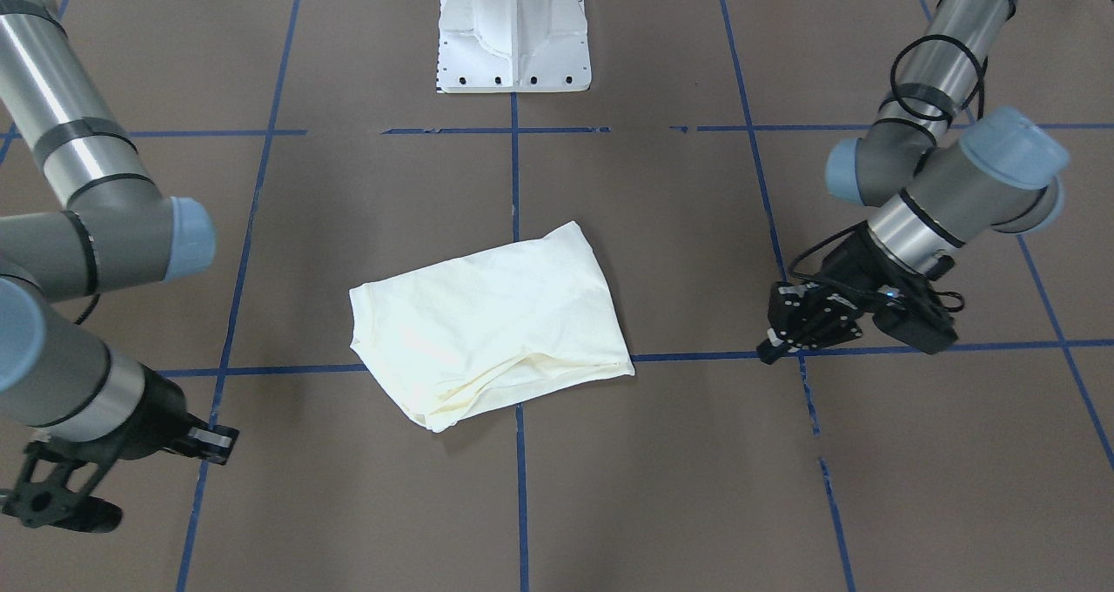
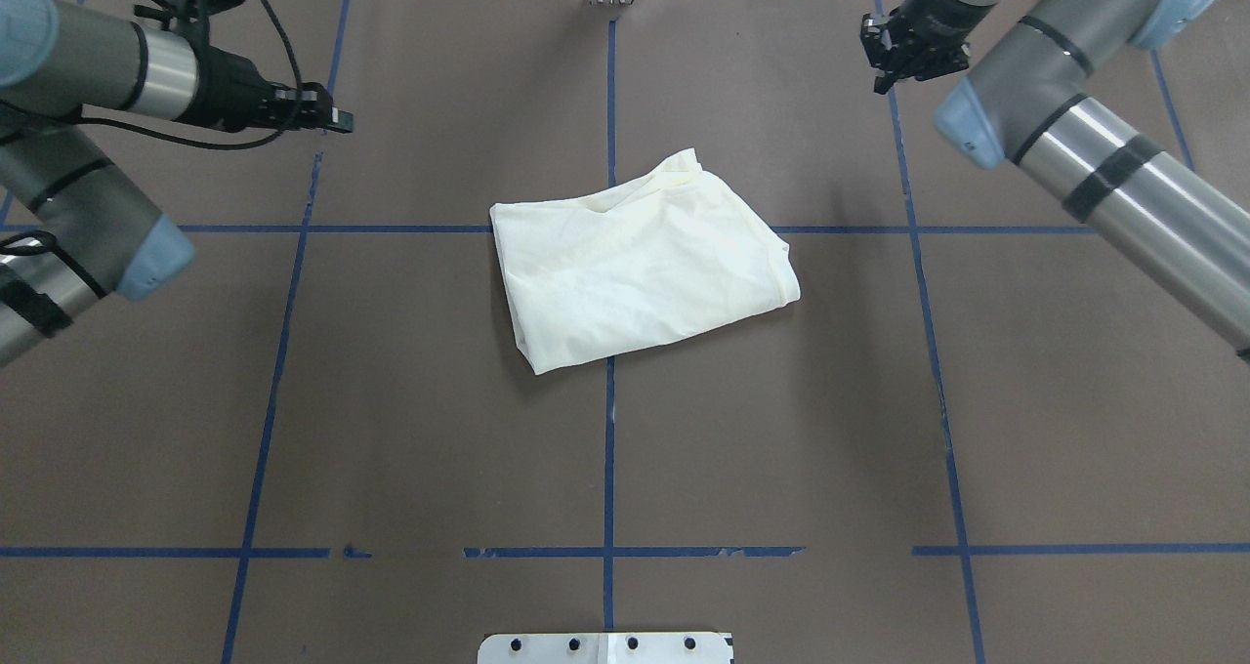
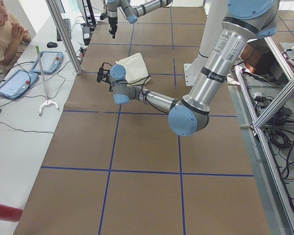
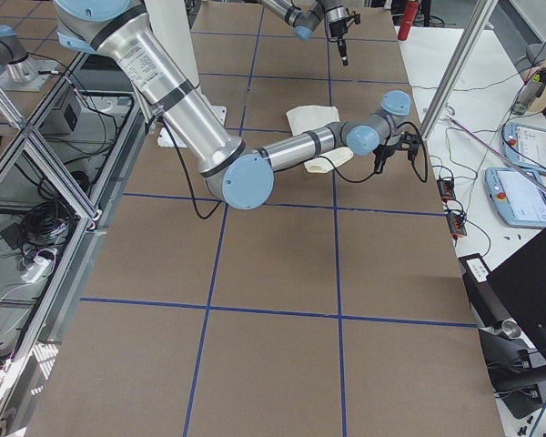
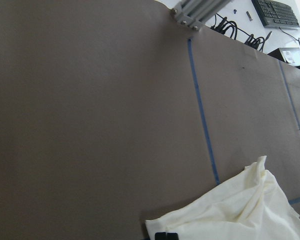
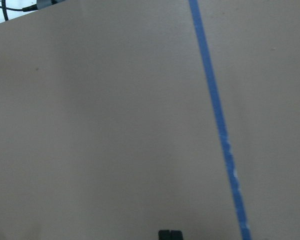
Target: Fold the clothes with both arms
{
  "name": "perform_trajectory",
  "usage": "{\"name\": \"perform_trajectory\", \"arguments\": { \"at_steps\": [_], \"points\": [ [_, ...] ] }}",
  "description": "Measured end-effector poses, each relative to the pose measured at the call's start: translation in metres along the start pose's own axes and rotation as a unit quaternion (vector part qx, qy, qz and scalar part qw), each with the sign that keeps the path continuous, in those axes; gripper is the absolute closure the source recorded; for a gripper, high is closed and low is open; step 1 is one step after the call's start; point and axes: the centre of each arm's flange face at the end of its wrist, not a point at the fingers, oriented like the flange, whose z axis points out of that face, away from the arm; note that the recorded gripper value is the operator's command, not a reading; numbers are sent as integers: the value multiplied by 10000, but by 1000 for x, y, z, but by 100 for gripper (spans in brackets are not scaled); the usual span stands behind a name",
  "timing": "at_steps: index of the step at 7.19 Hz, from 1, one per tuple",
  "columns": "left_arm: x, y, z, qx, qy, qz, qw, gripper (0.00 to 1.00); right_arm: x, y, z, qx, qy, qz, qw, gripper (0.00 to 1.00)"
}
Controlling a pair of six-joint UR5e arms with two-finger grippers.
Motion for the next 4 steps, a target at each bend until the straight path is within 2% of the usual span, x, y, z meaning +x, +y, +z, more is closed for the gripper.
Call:
{"name": "perform_trajectory", "arguments": {
  "at_steps": [1,2,3,4],
  "points": [
    [-51,-10,-33,31,-334,412,9986,99,49,2,-37,14,73,-150,9999,100],
    [-102,-18,-70,19,-696,831,9941,86,104,9,-73,14,164,-376,9992,100],
    [-149,-27,-109,-65,-1102,1164,9870,68,159,20,-106,-4,267,-583,9979,79],
    [-187,-42,-149,-231,-1539,1296,9793,49,215,34,-133,0,368,-776,9963,1]
  ]
}}
